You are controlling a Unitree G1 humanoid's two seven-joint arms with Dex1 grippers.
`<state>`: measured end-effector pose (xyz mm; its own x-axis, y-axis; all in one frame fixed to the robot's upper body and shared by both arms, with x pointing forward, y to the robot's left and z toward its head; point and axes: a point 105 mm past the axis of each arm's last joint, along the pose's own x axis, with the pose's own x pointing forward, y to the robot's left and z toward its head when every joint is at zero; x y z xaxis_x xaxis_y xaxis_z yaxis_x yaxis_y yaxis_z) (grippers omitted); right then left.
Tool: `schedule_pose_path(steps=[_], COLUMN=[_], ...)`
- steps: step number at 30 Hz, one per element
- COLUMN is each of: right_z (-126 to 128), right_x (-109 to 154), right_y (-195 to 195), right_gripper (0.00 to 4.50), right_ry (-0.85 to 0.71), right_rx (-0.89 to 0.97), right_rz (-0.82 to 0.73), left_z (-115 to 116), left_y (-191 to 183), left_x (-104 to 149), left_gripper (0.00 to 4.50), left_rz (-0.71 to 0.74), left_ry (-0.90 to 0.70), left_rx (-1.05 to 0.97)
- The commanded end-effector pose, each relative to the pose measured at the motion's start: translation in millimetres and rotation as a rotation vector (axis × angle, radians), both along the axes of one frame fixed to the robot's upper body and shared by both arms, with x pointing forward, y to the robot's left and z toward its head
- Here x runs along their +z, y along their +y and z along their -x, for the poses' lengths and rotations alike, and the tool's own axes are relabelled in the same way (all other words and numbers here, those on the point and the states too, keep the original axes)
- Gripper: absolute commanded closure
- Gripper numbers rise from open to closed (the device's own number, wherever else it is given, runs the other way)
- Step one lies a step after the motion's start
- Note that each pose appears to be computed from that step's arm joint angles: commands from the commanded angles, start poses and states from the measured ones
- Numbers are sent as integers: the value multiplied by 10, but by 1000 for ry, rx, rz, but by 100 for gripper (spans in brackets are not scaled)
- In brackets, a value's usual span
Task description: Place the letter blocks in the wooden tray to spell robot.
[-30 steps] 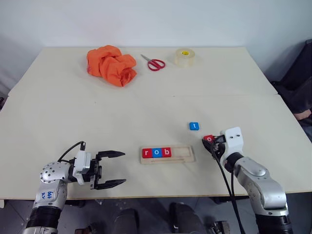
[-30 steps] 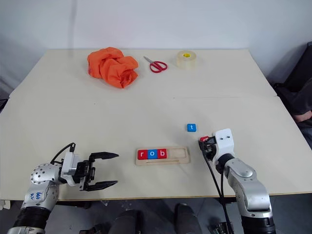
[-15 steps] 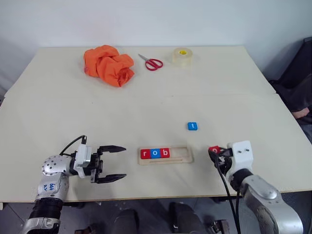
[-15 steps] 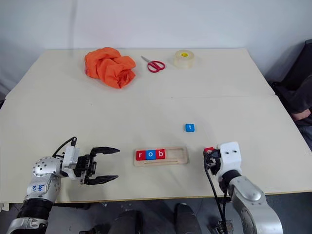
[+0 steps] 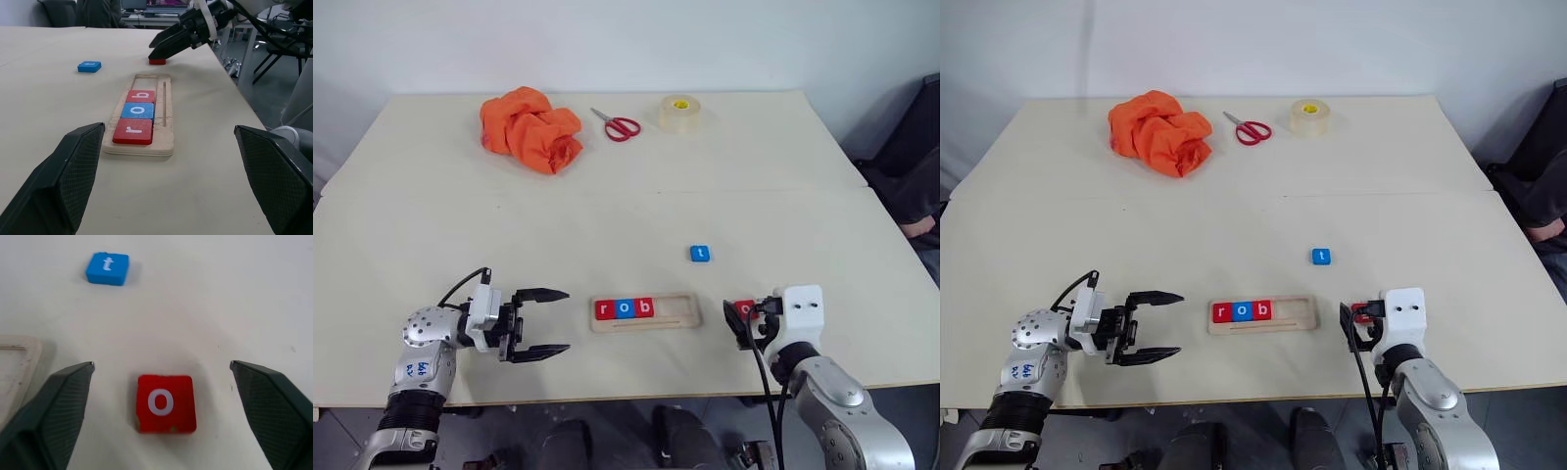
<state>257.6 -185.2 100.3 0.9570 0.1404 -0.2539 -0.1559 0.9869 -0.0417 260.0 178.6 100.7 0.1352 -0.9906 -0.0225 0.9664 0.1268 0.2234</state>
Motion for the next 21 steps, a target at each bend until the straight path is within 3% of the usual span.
schedule_pose_path(steps=[1, 13, 21], right_z=[-19, -255, -368], right_x=[198, 303, 176], right_y=[9, -266, -388], right_gripper=[3, 3, 3], right_ry=[-22, 169, 274], right_rx=[198, 765, 963], right_rz=[104, 441, 576], left_z=[35, 16, 77], left_y=[6, -39, 23], left_x=[9, -17, -35], left_gripper=[0, 0, 0], left_rz=[3, 24, 20], left_ry=[-15, -32, -41], left_rx=[-31, -9, 26])
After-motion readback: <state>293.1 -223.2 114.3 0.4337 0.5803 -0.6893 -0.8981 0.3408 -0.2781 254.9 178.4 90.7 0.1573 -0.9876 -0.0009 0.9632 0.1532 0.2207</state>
